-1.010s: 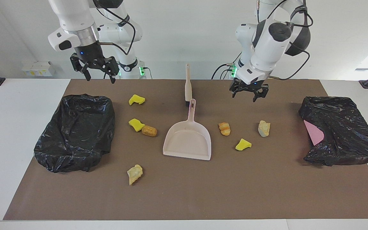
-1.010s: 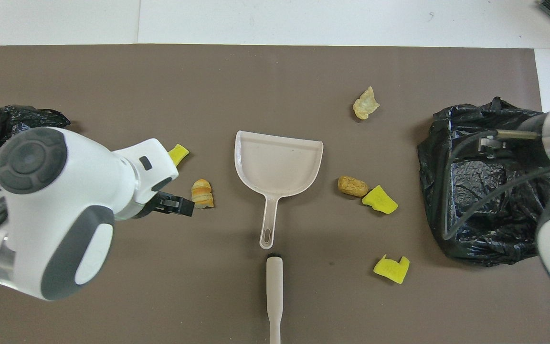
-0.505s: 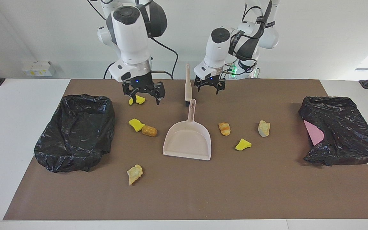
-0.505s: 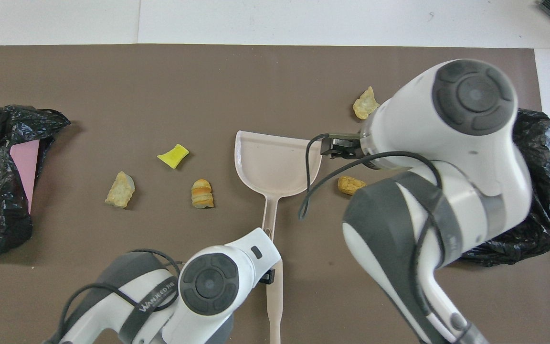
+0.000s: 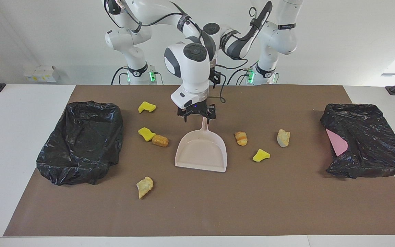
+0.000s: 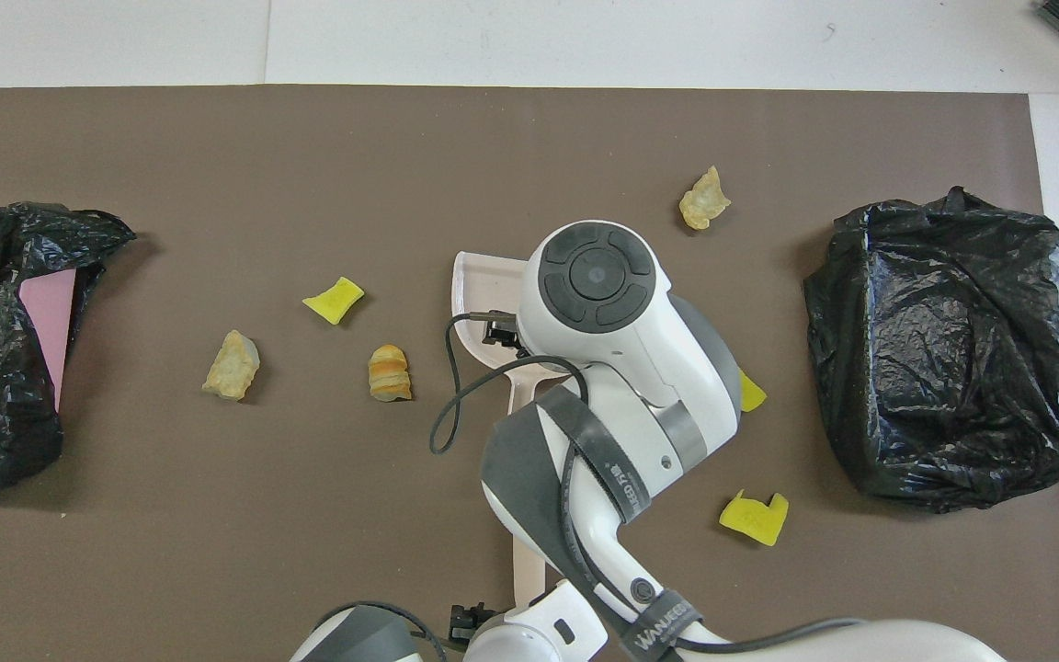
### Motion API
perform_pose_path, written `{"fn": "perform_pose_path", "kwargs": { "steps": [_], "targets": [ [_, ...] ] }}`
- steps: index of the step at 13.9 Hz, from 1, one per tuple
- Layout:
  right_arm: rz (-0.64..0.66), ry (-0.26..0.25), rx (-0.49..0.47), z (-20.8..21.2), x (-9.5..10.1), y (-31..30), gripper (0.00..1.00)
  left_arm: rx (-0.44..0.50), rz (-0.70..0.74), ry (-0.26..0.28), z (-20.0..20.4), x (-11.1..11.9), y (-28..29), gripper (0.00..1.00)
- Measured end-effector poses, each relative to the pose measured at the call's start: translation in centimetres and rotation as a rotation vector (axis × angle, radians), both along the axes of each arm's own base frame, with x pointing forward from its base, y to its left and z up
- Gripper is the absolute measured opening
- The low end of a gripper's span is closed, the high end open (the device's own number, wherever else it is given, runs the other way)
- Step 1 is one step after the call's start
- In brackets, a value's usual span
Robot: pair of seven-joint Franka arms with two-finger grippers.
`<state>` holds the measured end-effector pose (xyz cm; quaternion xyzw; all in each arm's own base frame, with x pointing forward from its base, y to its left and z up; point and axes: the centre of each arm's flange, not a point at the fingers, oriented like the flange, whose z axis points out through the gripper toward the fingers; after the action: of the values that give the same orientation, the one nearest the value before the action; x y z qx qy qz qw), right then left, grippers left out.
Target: Sweep and dump trash in bin
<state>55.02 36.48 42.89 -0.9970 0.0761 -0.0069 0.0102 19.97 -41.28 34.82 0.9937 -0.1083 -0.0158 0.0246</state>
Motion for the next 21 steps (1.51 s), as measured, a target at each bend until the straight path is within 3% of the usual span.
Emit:
{"fn": "perform_pose_path", "kwargs": {
  "steps": [5,9,12,13,15,19,20,21],
  "targets": [
    [0.002,0.035,-0.014,-7.5,-1.2,3.2,1.0,0.01,0.01,-0.003,-2.0,-3.0,0.1,1.0],
    [0.005,0.059,-0.029,-8.5,-2.3,2.7,1.0,0.01,0.028,-0.004,-2.0,-3.4,-0.1,1.0],
    [-0.012,0.085,0.002,-8.3,-3.0,3.0,1.0,0.008,0.044,-0.006,-1.9,-3.8,-0.3,0.6],
    [-0.016,0.091,0.008,-8.3,-3.1,3.1,0.92,0.007,0.046,-0.007,-1.8,-3.8,-0.3,0.47],
    [-0.02,0.096,0.013,-8.3,-3.2,3.1,0.88,0.006,0.052,-0.006,-1.7,-3.6,-0.2,0.26],
    [0.062,0.097,0.015,-8.3,-3.1,2.9,0.39,0.024,0.066,0.003,-1.1,-3.4,0.2,0.26],
    [0.077,0.105,0.026,-8.3,-3.1,2.9,0.32,0.032,0.076,0.006,-0.8,-3.2,0.6,0.26],
    [0.08,0.116,0.043,-8.3,-3.1,2.9,0.32,0.043,0.091,0.01,-0.4,-2.7,1.1,0.26]
  ]
}}
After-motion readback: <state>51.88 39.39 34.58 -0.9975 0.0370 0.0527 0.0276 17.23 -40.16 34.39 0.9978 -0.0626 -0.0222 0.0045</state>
